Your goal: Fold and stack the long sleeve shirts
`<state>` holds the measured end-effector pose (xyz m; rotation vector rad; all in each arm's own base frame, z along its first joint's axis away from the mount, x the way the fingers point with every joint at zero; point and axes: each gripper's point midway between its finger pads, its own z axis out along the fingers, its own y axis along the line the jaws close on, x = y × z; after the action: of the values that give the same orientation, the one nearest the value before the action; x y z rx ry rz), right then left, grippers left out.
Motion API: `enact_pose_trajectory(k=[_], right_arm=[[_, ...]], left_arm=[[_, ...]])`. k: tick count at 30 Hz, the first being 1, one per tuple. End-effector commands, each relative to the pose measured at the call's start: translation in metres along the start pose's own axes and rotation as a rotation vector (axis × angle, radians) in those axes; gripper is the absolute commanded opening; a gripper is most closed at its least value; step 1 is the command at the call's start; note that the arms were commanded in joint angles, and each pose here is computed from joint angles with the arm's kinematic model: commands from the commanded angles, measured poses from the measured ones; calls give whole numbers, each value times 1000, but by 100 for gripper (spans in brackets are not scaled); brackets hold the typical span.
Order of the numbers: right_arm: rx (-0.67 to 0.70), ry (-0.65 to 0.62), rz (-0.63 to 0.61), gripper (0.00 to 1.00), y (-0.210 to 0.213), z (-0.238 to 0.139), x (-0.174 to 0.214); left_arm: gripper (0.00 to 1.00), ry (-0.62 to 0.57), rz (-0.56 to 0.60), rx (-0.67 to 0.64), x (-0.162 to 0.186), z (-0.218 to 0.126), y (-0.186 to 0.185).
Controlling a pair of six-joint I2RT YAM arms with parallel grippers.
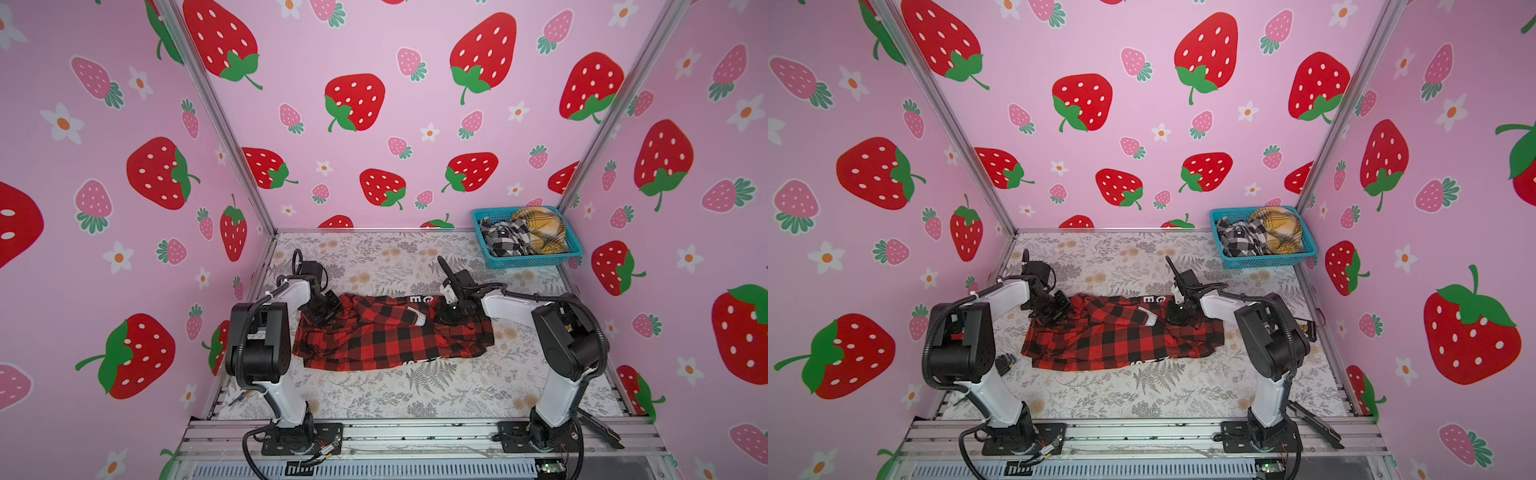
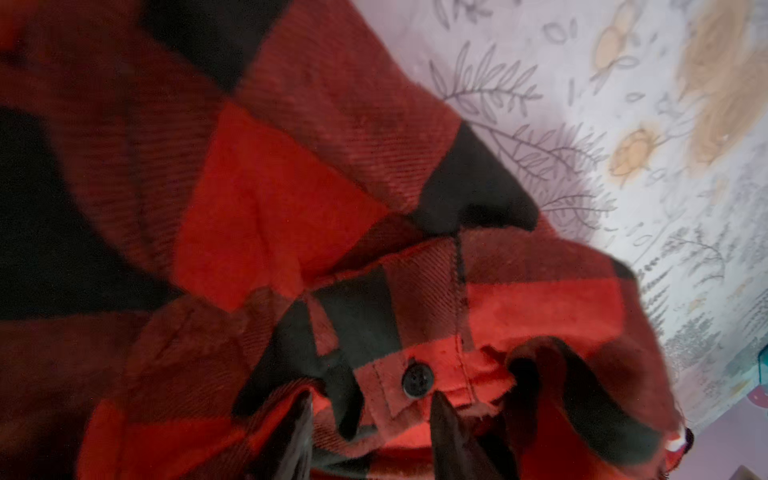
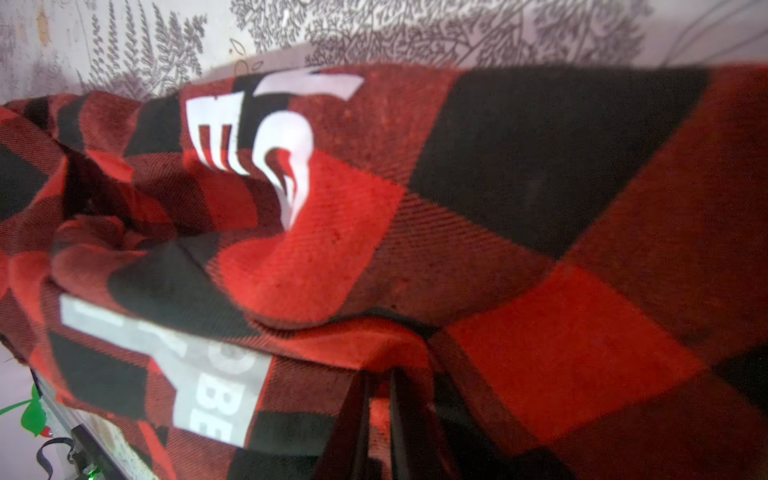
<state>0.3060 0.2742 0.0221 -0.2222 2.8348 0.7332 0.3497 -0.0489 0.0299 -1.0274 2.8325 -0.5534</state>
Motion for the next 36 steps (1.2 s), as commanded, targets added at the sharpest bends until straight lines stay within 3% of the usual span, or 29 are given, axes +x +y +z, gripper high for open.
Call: enact_pose_trajectory(k=[1, 10, 15, 24, 31, 36], right_arm=[[132, 99, 46, 15, -40, 15, 34], [136, 104, 45, 14, -42, 17, 35], [137, 106, 45, 14, -43, 18, 35], [137, 99, 56, 14, -49, 16, 33], [141, 95, 54, 14, -50, 16, 31], [146, 96, 56, 14, -51, 16, 33]], left_arm=[[45, -8, -24, 56, -6, -1, -15], [31, -15, -23, 41, -8, 1, -13], [0, -16, -18, 34, -7, -1, -12], [0, -160, 168, -168, -4, -80, 22], [0, -90, 177, -194, 7, -78, 46], [0, -122, 172, -190, -1, -87, 51]])
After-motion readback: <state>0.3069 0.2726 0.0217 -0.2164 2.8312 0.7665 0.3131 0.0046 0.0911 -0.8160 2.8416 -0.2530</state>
